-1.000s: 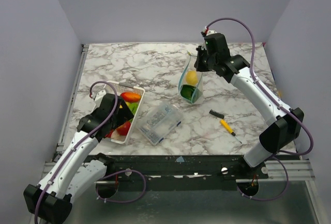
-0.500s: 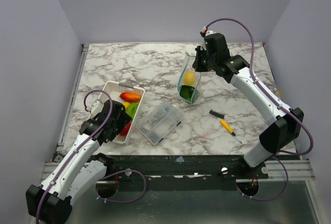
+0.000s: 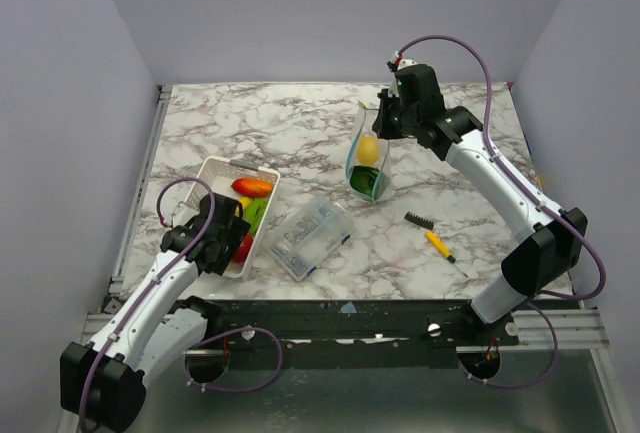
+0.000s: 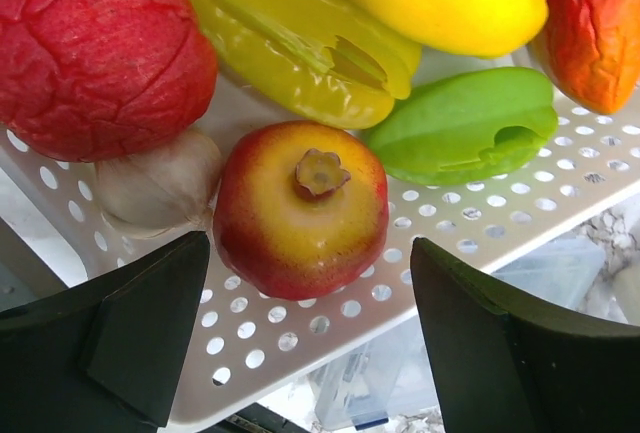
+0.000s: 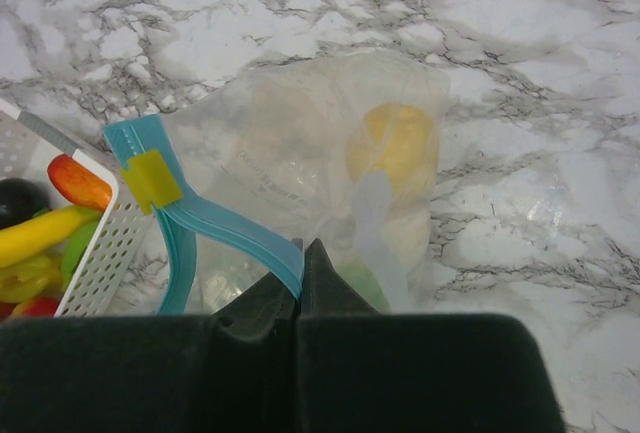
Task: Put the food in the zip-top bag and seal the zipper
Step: Pick up the fake fruit from the bin.
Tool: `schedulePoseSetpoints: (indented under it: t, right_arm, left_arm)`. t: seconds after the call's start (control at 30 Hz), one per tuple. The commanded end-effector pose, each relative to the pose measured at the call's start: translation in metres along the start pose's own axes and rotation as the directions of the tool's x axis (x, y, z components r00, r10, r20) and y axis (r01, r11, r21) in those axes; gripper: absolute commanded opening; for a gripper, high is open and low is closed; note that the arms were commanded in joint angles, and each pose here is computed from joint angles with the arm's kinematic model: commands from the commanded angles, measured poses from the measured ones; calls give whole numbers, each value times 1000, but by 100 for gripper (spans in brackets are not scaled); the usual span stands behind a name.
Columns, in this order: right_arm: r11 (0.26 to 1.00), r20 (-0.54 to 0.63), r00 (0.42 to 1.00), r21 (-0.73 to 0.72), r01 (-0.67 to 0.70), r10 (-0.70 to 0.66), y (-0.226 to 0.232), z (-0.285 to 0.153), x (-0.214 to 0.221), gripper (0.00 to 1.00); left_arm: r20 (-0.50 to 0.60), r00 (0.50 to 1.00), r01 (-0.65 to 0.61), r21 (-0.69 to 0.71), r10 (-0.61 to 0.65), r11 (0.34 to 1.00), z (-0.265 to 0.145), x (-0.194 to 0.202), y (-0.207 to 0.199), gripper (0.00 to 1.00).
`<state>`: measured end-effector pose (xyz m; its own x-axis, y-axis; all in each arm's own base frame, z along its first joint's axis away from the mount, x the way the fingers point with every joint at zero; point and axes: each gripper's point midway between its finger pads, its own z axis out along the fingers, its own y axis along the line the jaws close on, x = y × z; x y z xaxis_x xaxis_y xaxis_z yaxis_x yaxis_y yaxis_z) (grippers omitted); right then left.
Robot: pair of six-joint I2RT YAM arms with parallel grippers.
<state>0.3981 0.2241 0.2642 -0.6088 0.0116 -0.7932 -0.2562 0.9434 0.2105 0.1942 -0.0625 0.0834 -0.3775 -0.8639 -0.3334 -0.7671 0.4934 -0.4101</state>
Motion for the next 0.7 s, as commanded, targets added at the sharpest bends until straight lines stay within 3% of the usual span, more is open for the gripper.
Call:
schedulePoseSetpoints:
  t: [0.0, 0.37, 0.67]
  right_arm:
    - [999, 28, 999, -43, -15, 17, 10, -5, -9, 0]
    - [1000, 45, 999, -26, -9, 11, 6, -8, -11, 0]
    - [999, 39, 999, -32, -4, 5, 8, -9, -13, 0]
  left_arm:
    - [-10, 999, 43, -39, -43, 998, 4, 1, 0, 83]
    - [-7, 1000, -10, -75, 9, 997, 19, 2, 4, 81]
    - [13, 1000, -6, -53, 6, 999, 15, -2, 6, 57]
